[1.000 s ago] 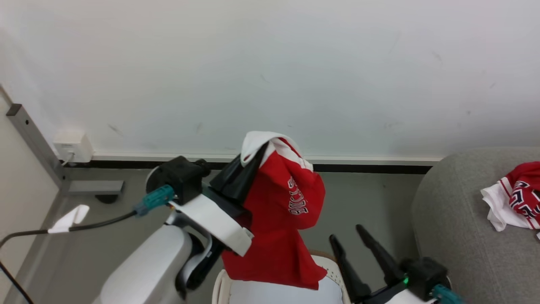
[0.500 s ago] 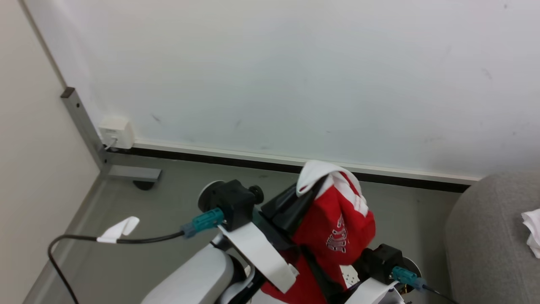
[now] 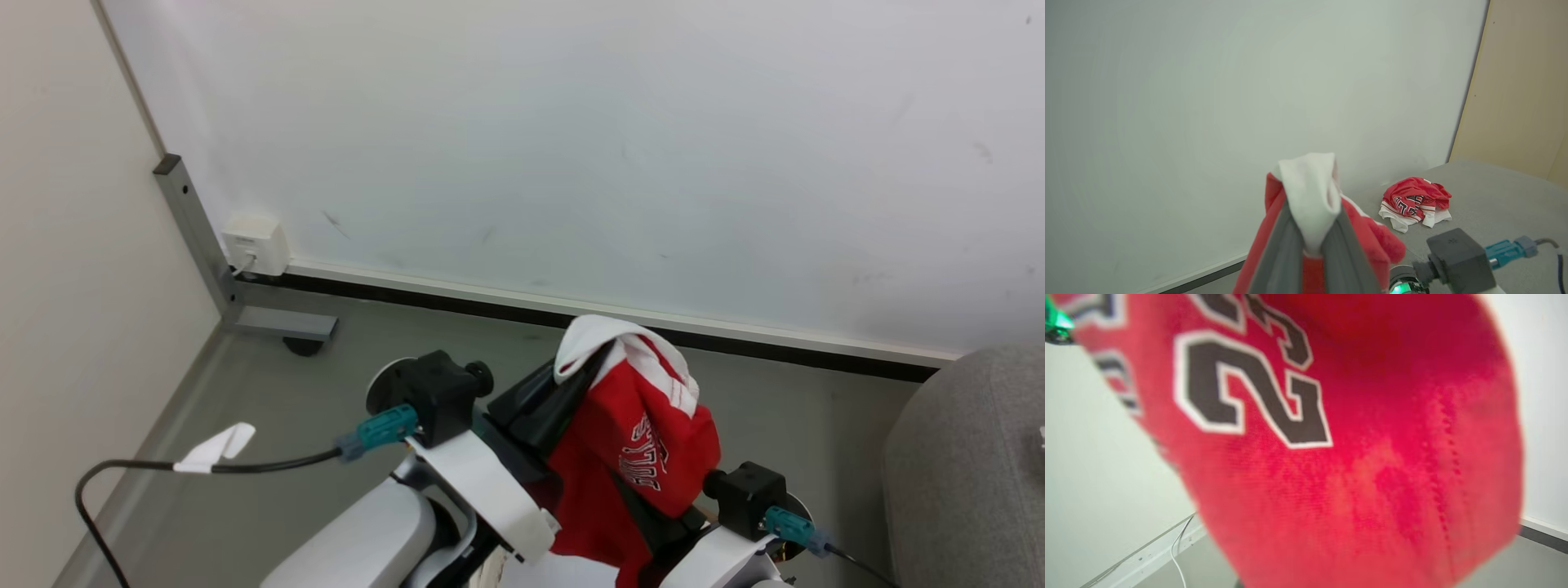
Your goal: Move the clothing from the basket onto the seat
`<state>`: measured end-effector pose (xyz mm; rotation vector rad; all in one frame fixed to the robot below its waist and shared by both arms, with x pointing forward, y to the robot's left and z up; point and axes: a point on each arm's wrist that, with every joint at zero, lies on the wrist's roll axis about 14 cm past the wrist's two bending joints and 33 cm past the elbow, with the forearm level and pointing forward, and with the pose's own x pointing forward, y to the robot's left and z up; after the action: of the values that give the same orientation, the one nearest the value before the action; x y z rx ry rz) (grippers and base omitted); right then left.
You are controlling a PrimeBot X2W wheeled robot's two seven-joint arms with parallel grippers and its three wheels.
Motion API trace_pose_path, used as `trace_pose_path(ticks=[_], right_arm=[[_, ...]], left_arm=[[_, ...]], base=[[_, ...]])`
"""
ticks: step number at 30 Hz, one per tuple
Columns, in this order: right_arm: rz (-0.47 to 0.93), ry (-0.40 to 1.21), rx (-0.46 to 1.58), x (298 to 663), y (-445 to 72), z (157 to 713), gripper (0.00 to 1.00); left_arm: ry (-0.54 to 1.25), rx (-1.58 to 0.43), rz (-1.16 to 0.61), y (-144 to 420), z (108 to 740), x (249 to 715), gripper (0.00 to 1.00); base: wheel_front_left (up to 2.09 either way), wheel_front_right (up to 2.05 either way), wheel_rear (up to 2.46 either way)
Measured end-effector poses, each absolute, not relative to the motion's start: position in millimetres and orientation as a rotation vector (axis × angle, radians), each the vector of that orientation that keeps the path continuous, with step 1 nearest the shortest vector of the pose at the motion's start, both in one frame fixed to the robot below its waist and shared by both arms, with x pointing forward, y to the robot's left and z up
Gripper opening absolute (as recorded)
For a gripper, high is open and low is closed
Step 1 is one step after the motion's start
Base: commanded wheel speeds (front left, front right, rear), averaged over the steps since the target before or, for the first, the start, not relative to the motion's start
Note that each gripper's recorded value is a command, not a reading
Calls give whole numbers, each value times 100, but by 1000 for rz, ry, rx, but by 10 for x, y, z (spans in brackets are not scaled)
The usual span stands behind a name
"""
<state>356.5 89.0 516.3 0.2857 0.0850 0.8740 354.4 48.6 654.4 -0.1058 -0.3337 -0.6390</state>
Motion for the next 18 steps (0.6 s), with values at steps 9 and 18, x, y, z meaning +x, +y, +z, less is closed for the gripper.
trace_pose_path(ticks=[9,18], right_arm=[[849,61,315,3576,808,5235,0],[727,7,374,3779,447,5363,0]], left_arm=[[-309,-122,-585,622,6446,3714,0],[-252,-137,-658,395,6233,3700,100]], base=[[0,0,0],[0,0,0]])
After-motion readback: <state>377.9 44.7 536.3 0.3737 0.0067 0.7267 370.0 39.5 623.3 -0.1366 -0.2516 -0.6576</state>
